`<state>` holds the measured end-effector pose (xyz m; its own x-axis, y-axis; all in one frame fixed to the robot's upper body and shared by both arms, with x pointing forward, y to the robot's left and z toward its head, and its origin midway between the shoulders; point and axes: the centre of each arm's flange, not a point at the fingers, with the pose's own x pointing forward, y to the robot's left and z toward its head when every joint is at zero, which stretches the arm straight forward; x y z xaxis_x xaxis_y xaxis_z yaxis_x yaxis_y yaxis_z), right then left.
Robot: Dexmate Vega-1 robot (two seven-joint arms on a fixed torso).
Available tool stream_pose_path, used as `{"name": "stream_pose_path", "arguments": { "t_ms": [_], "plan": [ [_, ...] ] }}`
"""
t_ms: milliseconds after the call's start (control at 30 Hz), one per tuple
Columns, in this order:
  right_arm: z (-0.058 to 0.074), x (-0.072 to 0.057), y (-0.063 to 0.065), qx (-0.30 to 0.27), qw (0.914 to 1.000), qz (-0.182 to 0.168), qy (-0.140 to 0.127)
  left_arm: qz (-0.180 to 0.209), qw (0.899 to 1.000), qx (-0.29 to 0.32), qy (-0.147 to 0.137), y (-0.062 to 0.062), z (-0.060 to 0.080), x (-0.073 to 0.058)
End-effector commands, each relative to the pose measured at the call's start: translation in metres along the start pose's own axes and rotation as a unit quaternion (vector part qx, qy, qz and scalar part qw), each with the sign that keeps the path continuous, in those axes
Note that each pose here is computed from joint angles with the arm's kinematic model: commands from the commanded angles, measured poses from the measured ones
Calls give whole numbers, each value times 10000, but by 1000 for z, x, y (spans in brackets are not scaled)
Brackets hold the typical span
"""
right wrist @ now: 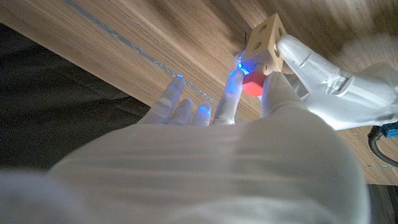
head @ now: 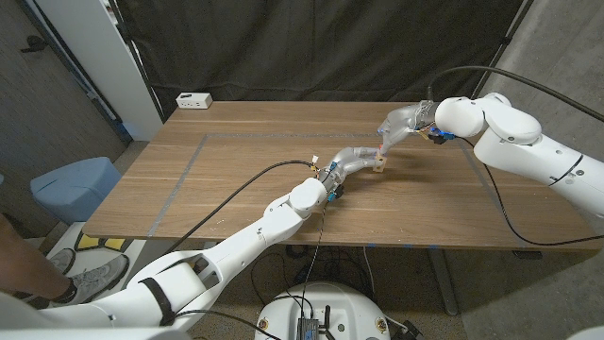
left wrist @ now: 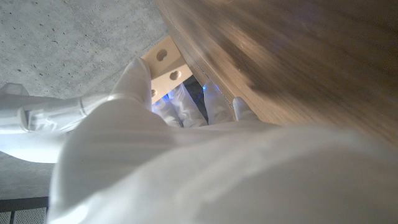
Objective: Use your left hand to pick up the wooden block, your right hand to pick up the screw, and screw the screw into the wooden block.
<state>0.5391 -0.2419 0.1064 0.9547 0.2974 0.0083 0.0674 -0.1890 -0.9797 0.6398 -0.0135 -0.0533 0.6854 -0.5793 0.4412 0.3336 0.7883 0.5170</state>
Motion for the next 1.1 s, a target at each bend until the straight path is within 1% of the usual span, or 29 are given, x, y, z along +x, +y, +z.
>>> {"name": "stream_pose_path", "arguments": {
  "t_ms": [33, 633, 933, 1100],
  "plan": [
    [3, 0, 2, -10, 10000, -56, -7, 3, 10000, 8, -12, 0, 0, -2],
    [8, 2, 7, -58, 9999, -88, 38, 28, 10000, 4, -6, 0, 0, -6],
    [10, -1, 9, -88, 9997, -169, 122, 27, 10000, 11, -18, 0, 0, -7],
    [9, -4, 8, -97, 9997, -152, 175, 26, 10000, 18, -25, 0, 0, -7]
  ]
}}
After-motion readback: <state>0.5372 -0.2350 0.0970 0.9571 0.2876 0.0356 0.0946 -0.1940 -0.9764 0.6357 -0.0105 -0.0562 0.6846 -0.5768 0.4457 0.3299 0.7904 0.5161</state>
